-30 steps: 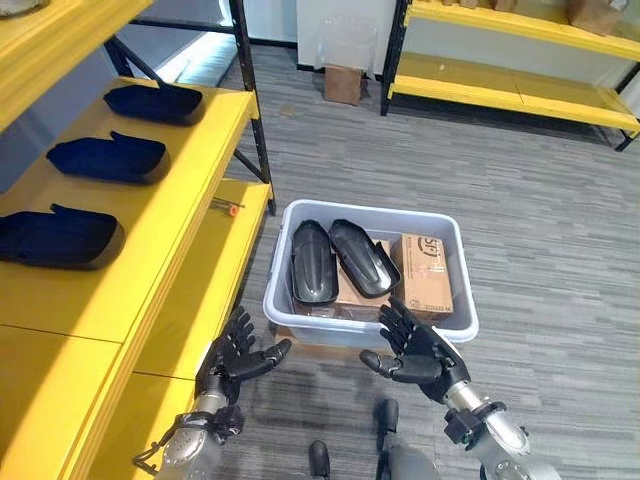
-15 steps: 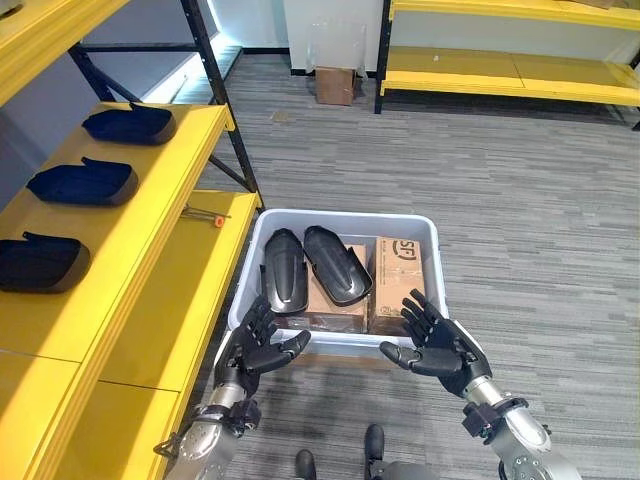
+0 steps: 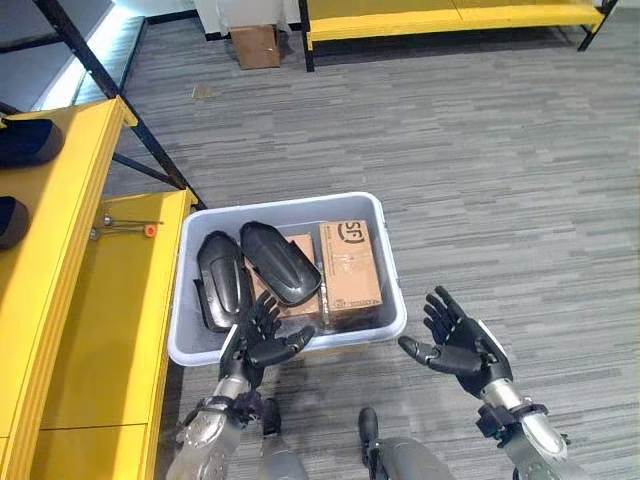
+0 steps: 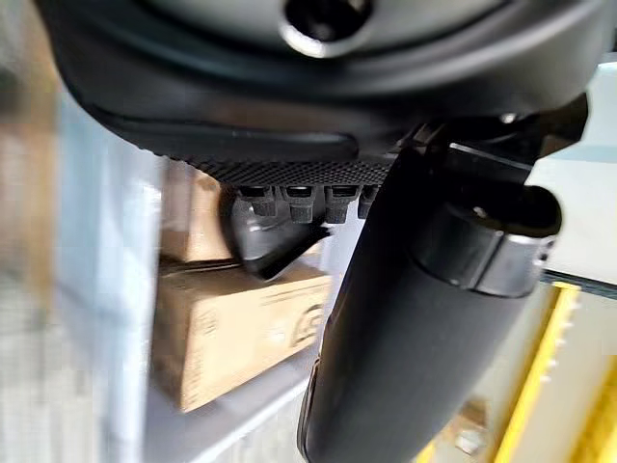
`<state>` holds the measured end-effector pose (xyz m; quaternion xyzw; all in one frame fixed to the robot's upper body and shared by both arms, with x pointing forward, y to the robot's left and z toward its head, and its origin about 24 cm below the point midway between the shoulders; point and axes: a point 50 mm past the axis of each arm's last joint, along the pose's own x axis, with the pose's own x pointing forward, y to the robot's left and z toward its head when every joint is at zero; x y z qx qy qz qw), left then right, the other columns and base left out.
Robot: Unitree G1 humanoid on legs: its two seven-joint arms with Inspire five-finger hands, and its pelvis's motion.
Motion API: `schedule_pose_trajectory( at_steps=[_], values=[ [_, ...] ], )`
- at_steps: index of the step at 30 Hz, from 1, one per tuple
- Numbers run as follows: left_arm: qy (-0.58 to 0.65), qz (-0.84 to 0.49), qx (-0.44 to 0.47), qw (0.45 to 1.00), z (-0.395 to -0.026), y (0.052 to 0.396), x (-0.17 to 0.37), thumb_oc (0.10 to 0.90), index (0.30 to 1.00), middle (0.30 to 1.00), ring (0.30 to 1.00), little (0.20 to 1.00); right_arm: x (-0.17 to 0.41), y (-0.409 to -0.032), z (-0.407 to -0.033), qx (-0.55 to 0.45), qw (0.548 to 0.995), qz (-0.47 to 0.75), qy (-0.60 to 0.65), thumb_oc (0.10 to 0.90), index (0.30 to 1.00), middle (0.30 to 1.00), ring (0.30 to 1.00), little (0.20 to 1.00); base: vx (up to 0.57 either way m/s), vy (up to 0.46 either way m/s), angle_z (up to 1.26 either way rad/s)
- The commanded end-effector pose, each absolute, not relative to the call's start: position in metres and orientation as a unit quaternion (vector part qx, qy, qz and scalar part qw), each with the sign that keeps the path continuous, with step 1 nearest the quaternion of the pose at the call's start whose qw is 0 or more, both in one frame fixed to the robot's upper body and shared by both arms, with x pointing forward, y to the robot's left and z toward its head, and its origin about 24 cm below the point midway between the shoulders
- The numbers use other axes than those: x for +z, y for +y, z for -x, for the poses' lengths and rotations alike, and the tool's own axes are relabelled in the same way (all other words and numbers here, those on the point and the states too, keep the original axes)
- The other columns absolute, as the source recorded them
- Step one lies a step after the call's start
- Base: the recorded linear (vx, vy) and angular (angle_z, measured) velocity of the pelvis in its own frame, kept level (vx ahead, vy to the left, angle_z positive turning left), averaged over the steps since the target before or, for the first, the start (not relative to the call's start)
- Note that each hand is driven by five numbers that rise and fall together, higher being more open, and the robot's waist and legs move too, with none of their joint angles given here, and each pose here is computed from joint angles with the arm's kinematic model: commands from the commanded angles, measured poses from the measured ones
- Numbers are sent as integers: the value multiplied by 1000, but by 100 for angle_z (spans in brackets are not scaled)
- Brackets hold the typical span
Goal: Move parts from the plastic box to the shelf.
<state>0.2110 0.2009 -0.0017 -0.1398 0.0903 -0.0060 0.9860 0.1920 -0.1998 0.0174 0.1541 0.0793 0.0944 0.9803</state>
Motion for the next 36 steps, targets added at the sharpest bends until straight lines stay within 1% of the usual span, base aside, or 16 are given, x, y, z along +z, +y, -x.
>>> schedule_pose_trajectory(
  at_steps=[1,6,12,16,18,22,23,24,26,29,30,31,32,33,35,36],
  values=[
    [-16,113,-17,993,-211,218,38,900,1000,1000,1000,1000,58,-185,-201,169,976,-132,-24,900,1000,1000,1000,1000,54,180,-13],
    [-21,109,-18,994,-211,220,42,900,1000,1000,1000,1000,59,-185,-202,171,977,-126,-26,900,1000,1000,1000,1000,27,137,-4],
    [-24,105,-10,994,-211,226,45,900,1000,1000,1000,1000,69,-188,-206,174,980,-78,-48,900,1000,1000,1000,1000,13,48,7],
    [-31,95,-9,995,-211,230,49,900,1000,1000,1000,1000,89,-196,-211,171,981,1,-94,900,1000,1000,1000,1000,7,9,0],
    [-30,92,-8,995,-211,231,50,900,1000,1000,1000,1000,93,-198,-213,166,981,15,-103,900,1000,1000,1000,1000,5,-10,7],
    [-36,84,-3,996,-210,239,55,900,1000,1000,1000,1000,117,-208,-221,161,970,112,-144,900,1000,1000,1000,1000,2,-20,7],
    [-36,84,-3,996,-210,239,55,900,1000,1000,1000,1000,117,-208,-221,161,970,112,-144,900,1000,1000,1000,1000,0,-58,17],
    [-46,77,-12,996,-211,240,61,900,1000,1000,1000,1000,134,-214,-229,158,951,201,-173,900,1000,1000,1000,1000,-19,-47,14],
    [-49,75,-14,996,-212,241,63,900,1000,1000,1000,1000,141,-215,-232,157,942,231,-186,900,1000,1000,1000,1000,-21,-38,9],
    [-58,71,-29,995,-215,238,70,900,1000,1000,1000,1000,163,-213,-244,157,901,339,-221,900,1000,1000,1000,1000,-34,-41,12],
    [-59,71,-32,995,-216,237,70,900,1000,1000,1000,1000,169,-211,-247,153,894,352,-232,900,1000,1000,1000,1000,-51,-44,9],
    [-63,69,-39,995,-218,234,72,900,1000,1000,1000,1000,181,-204,-253,160,865,403,-254,900,1000,1000,1000,1000,-39,-31,5],
    [-64,69,-38,995,-218,235,73,900,1000,1000,1000,1000,181,-204,-254,161,864,403,-255,900,1000,1000,1000,1000,-67,-54,1],
    [-67,69,-45,994,-220,231,75,900,1000,1000,1000,1000,189,-195,-263,165,843,435,-271,900,1000,1000,1000,1000,-46,-34,1],
    [-70,70,-45,994,-221,230,76,900,1000,1000,1000,1000,194,-191,-268,164,835,442,-282,900,1000,1000,1000,1000,-37,-31,4],
    [-74,70,-48,994,-222,228,78,900,1000,1000,1000,1000,198,-186,-273,167,822,460,-290,900,1000,1000,1000,1000,-39,-41,5]
  ],
)
